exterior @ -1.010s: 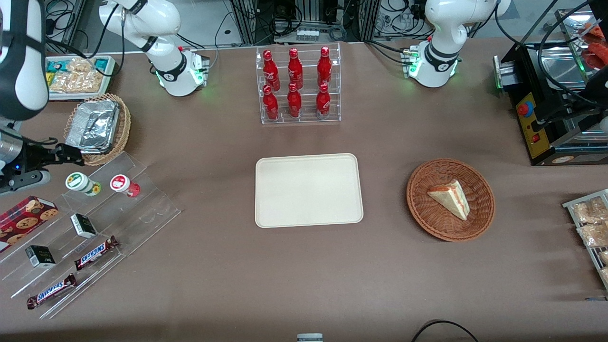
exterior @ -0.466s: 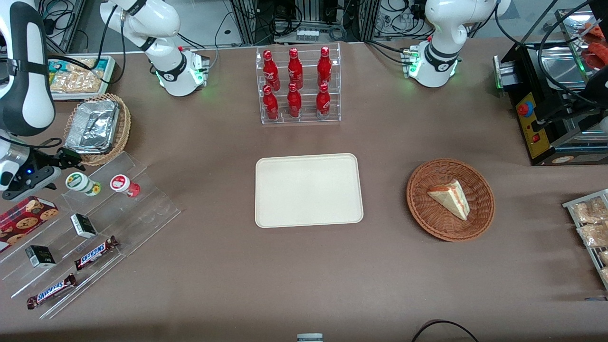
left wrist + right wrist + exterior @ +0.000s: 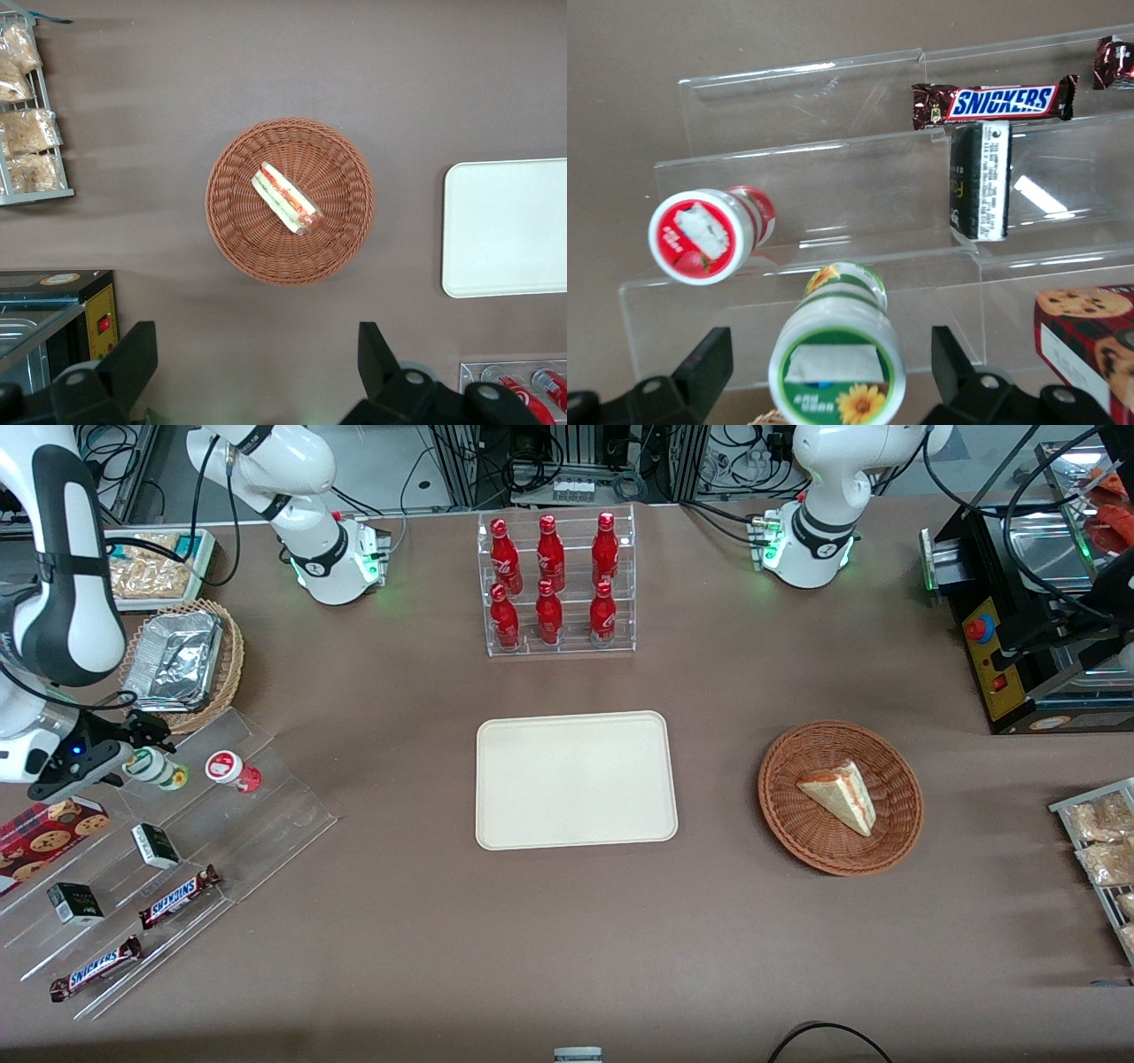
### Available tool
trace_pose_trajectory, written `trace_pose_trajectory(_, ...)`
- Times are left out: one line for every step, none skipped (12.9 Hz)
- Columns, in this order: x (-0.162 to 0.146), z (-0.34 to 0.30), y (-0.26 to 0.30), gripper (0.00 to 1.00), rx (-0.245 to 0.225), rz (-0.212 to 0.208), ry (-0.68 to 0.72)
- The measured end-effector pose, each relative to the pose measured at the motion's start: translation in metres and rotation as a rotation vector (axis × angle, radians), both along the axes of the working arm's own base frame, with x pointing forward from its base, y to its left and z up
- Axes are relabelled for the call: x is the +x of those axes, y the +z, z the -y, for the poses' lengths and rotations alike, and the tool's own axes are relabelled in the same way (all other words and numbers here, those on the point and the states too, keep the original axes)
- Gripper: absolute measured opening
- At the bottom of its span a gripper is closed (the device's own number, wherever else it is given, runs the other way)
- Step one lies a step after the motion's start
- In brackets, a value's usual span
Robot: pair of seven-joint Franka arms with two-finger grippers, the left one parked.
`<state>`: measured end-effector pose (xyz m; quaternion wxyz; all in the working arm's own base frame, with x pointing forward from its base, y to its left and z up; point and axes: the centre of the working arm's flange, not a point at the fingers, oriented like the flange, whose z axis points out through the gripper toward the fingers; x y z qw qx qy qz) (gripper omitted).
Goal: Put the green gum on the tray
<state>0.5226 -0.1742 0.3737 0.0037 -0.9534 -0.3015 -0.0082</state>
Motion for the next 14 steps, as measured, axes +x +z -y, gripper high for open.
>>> trace_pose_trajectory(-0.001,0.0,-0.006,1.0,-0.002,0.003,0.007)
trace_pose_trajectory(-0.001,0.0,-0.01,0.91,-0.002,0.002,0.018)
trace_pose_trajectory(-0.002,0.0,-0.011,0.79,-0.002,0.0,0.033)
trace_pose_trajectory(-0.002,0.0,-0.011,0.67,-0.002,0.0,0.044)
trace_pose_trajectory(-0.002,-0.001,-0.011,0.56,-0.002,0.0,0.051)
trace_pose_trajectory(-0.001,-0.001,-0.01,0.55,-0.002,0.001,0.054)
trace_pose_trajectory(0.001,-0.003,-0.007,0.55,-0.002,0.004,0.058)
trace_pose_trajectory(0.005,-0.007,-0.001,0.55,0.001,0.003,0.063)
trace_pose_trajectory(0.01,-0.015,0.007,0.55,0.005,-0.003,0.061)
trace_pose_trajectory(0.018,-0.029,0.016,0.55,0.009,-0.01,0.05)
trace_pose_trajectory(0.025,-0.048,0.025,0.55,0.011,-0.016,0.036)
trace_pose_trajectory(0.033,-0.071,0.033,0.53,0.012,-0.018,0.022)
trace_pose_trajectory(0.039,-0.097,0.037,0.5,0.012,-0.017,0.007)
trace_pose_trajectory(0.044,-0.123,0.04,0.49,0.012,-0.018,-0.009)
